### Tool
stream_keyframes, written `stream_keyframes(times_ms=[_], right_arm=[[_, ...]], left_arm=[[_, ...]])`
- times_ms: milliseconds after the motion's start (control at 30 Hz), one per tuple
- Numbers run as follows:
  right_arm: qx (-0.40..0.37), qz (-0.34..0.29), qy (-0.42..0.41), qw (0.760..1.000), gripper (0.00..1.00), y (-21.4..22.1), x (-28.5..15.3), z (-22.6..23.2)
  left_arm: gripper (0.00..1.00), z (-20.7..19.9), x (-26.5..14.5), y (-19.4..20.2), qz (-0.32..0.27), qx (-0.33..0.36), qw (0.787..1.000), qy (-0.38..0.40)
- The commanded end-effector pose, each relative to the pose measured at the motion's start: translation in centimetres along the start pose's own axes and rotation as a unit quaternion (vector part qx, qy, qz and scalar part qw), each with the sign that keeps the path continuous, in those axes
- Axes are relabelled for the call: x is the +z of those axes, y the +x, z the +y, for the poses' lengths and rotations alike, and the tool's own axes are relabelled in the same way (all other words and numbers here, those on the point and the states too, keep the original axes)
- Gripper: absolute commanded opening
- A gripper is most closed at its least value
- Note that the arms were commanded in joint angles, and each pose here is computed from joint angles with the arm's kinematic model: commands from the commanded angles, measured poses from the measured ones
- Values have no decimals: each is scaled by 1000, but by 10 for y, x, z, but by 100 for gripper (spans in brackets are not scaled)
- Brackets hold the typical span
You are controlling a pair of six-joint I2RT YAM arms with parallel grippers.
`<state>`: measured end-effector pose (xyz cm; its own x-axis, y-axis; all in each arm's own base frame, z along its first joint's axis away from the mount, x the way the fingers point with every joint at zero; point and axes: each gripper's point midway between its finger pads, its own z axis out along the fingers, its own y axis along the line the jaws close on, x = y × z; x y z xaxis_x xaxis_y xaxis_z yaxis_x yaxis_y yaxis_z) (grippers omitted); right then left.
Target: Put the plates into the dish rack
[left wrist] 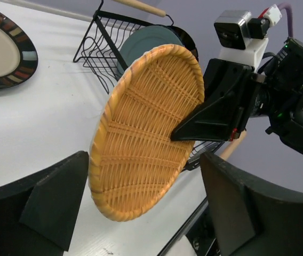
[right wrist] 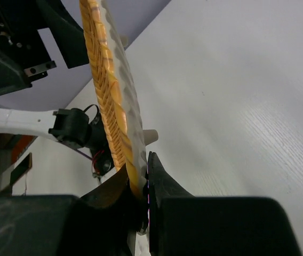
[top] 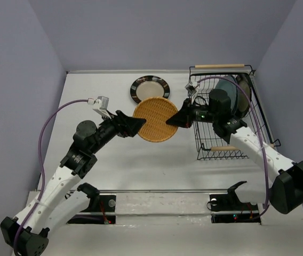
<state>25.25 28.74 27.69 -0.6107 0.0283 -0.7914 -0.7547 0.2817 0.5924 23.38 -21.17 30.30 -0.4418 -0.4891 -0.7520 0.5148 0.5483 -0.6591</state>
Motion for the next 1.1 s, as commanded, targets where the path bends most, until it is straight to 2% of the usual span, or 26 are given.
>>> stream_keyframes(times_ms=[0, 33, 100, 133, 200, 233, 300, 333, 400, 433, 533, 600, 633, 867, 1067], right_arm=[[-69, -88, 70, 991, 7, -60, -15, 12], [-82, -116, 94, 985, 7, -82, -26, 9], [-80, -130, 142, 978, 7, -94, -41, 0], [-91, -164, 187, 964, 7, -118, -59, -10], [-92, -174, 233, 952, 7, -128, -75, -17], [-109, -207, 299, 925, 7, -151, -100, -30], [-122, -208, 368, 898, 7, -155, -121, -45], [-123, -228, 443, 859, 7, -163, -145, -62], [-135, -229, 517, 814, 7, -171, -174, -75], [-134, -226, 564, 783, 7, -172, -189, -88], [-146, -206, 635, 730, 7, -178, -213, -107], [-149, -192, 660, 711, 7, -177, -219, -117], [-156, -178, 685, 690, 7, -177, -229, -125], [-133, -102, 727, 666, 7, -149, -231, -189], [-104, -67, 727, 675, 7, -124, -220, -232]], left_arm=[[99, -17, -7, -31, -28, 56, 998, -4], [99, -12, -9, -36, -35, 73, 997, -19], [99, -1, -12, -36, -29, 88, 994, -52], [99, 3, -14, -46, -45, 97, 992, -72], [99, 14, -21, -43, -29, 119, 987, -102], [99, 17, -26, -46, -36, 127, 985, -114], [99, 37, -34, -42, -37, 147, 976, -154], [99, 43, -39, -41, -43, 150, 974, -164], [99, 55, -41, -33, -38, 150, 971, -180], [99, 54, -40, -31, -33, 150, 972, -176], [99, 48, -39, -33, -33, 153, 974, -162], [99, 50, -41, -34, -36, 156, 973, -168], [99, 52, -42, -34, -38, 157, 972, -171], [99, 50, -47, -40, -50, 161, 970, -172], [99, 55, -43, -34, -37, 159, 970, -178]])
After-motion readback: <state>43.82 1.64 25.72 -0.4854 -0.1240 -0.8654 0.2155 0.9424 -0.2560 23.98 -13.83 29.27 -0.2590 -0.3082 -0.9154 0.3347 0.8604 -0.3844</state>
